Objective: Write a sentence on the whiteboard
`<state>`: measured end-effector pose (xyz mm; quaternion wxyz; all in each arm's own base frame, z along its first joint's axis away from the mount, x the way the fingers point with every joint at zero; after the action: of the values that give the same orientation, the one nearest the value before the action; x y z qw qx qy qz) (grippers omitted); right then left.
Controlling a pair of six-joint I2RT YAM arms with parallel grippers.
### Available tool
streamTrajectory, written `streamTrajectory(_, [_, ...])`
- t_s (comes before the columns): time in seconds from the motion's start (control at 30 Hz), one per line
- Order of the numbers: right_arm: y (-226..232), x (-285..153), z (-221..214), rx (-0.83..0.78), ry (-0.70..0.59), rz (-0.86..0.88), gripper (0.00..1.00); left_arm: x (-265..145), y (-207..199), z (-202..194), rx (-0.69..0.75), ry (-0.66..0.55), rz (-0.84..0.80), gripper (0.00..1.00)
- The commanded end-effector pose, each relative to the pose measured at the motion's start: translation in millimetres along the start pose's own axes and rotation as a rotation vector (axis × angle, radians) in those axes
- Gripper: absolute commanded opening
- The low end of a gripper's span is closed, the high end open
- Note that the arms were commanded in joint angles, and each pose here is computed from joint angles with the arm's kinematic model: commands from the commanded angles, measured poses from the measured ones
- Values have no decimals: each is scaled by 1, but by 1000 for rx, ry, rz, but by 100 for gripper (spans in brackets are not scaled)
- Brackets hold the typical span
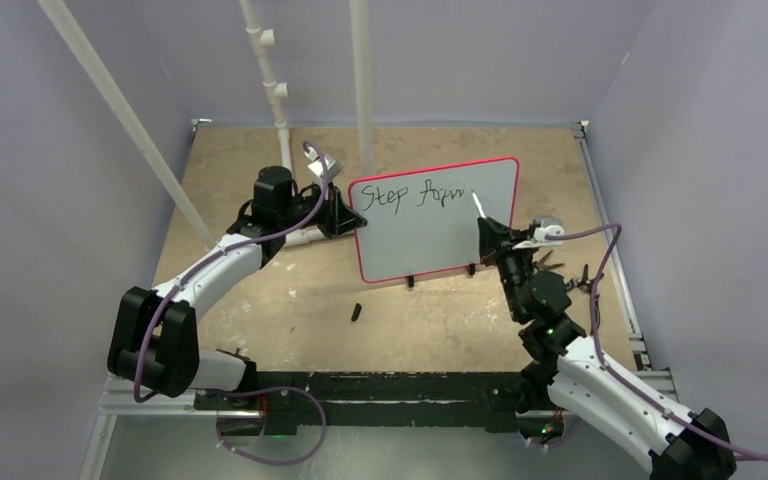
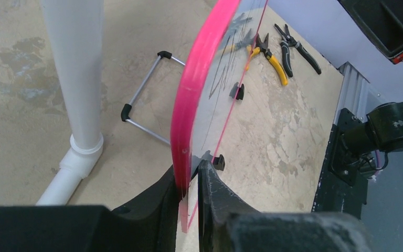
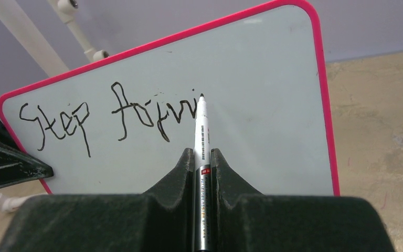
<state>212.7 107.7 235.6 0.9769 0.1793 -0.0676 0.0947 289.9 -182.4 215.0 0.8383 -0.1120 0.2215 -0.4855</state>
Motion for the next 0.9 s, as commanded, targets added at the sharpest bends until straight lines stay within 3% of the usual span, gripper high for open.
streamTrajectory(0.0, [2, 7, 9, -3, -48, 9, 0, 2, 0, 7, 29, -21, -4, 6])
streamTrajectory(0.1, [1, 10, 11, -8, -54, 2, 0, 2, 0, 6, 31, -19, -2, 0])
streamTrajectory(0.87, [5, 21, 2, -56, -2, 60, 0, 1, 0, 8, 41, -19, 3, 0])
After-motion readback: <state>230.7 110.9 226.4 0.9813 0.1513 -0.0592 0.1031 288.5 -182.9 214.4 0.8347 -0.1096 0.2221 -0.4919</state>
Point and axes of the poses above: each gripper's point midway between its finger pads, its own x axis out along the fingers, its own y axis along the line the jaws close on, z = x × y, the point moved 7 cm from there along -x, back along the fingers
